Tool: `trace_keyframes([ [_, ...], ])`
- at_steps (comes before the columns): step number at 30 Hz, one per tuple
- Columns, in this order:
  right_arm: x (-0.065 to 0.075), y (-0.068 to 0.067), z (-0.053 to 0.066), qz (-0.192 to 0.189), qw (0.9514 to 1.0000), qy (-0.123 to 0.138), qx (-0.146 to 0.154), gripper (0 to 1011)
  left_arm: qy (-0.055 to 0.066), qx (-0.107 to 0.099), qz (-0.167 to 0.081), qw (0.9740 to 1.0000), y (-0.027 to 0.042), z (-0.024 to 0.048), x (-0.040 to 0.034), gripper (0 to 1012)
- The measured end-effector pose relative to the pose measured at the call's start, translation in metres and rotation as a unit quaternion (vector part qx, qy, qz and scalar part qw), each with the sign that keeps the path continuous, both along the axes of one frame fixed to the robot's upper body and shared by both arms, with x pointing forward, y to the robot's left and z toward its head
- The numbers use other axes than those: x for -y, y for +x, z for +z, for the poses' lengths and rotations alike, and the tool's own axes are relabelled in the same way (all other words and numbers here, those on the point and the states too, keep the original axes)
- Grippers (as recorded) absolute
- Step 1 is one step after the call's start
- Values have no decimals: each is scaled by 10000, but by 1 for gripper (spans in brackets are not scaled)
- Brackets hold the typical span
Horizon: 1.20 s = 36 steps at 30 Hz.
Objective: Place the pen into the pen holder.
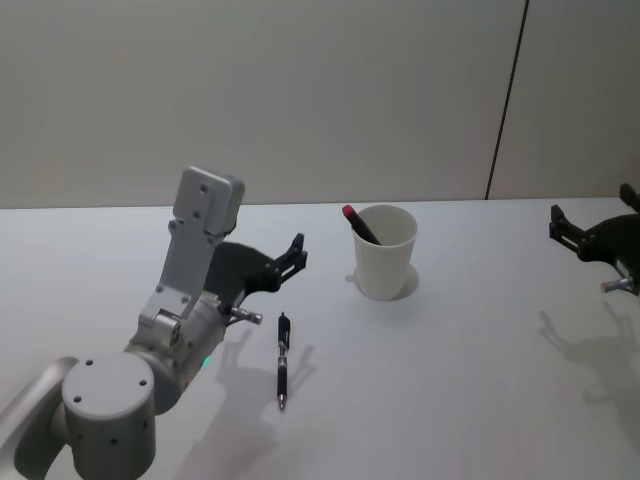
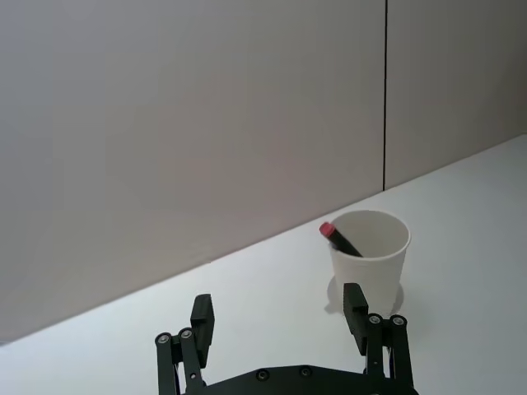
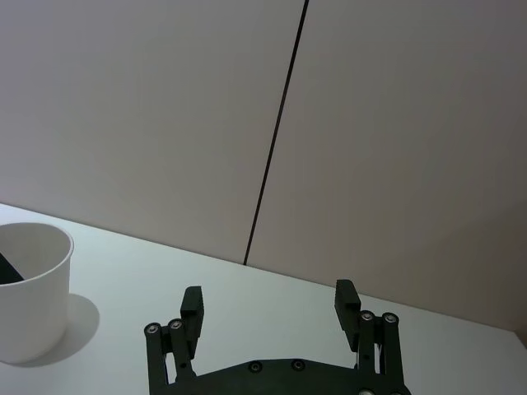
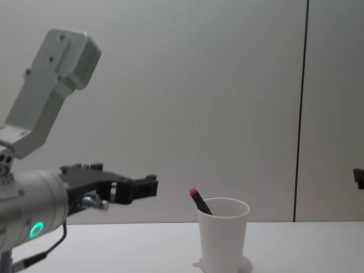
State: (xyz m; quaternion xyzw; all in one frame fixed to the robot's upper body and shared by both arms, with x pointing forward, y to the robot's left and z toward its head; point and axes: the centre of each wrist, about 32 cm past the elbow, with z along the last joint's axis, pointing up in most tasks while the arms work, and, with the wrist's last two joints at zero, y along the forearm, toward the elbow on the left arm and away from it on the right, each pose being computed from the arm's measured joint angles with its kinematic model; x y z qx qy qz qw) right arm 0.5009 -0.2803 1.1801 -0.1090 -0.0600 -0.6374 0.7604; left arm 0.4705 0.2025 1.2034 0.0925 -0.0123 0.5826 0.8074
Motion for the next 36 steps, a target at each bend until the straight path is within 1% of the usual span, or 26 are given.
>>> trace_keyframes([
  [5,0,0,0,1,10000,0,1,1002,-76,-305,129,9994,-42,-50,-11,1004],
  [6,0,0,0,0,10000,0,0,1002,-103,-399,166,9990,-52,-65,-14,1004],
  [8,0,0,0,0,10000,0,1,1002,-120,-474,196,9986,-62,-80,-16,1004],
  [9,0,0,0,0,10000,0,1,1002,-135,-551,224,9981,-69,-94,-19,1004],
  [10,0,0,0,0,10000,0,1,1002,-135,-551,224,9981,-69,-94,-19,1004],
  [13,0,0,0,0,10000,0,1,1002,-175,-744,289,9967,-83,-135,-23,1004],
  [16,0,-1,0,0,10000,0,1,1002,-199,-846,319,9957,-88,-157,-24,1004],
  [17,0,0,0,1,10000,0,1,1002,-215,-916,341,9950,-89,-174,-26,1004],
  [21,0,0,0,0,10000,0,1,1002,-268,-1122,396,9925,-87,-214,-27,1004],
  [22,0,0,0,1,10000,0,1,1002,-268,-1122,396,9925,-87,-214,-27,1004],
  [25,0,0,0,0,10000,0,1,1002,-294,-1304,436,9901,-79,-240,-27,1004],
  [31,0,0,0,1,10000,0,0,1002,-293,-1521,461,9869,-50,-264,-23,1004],
  [32,0,0,0,1,10000,0,0,1002,-289,-1575,462,9860,-41,-270,-21,1004],
  [35,0,0,0,0,10000,0,0,1002,-288,-1651,458,9848,-26,-284,-18,1004],
  [36,0,0,0,0,10000,0,0,1002,-286,-1706,451,9839,-16,-294,-15,1004],
])
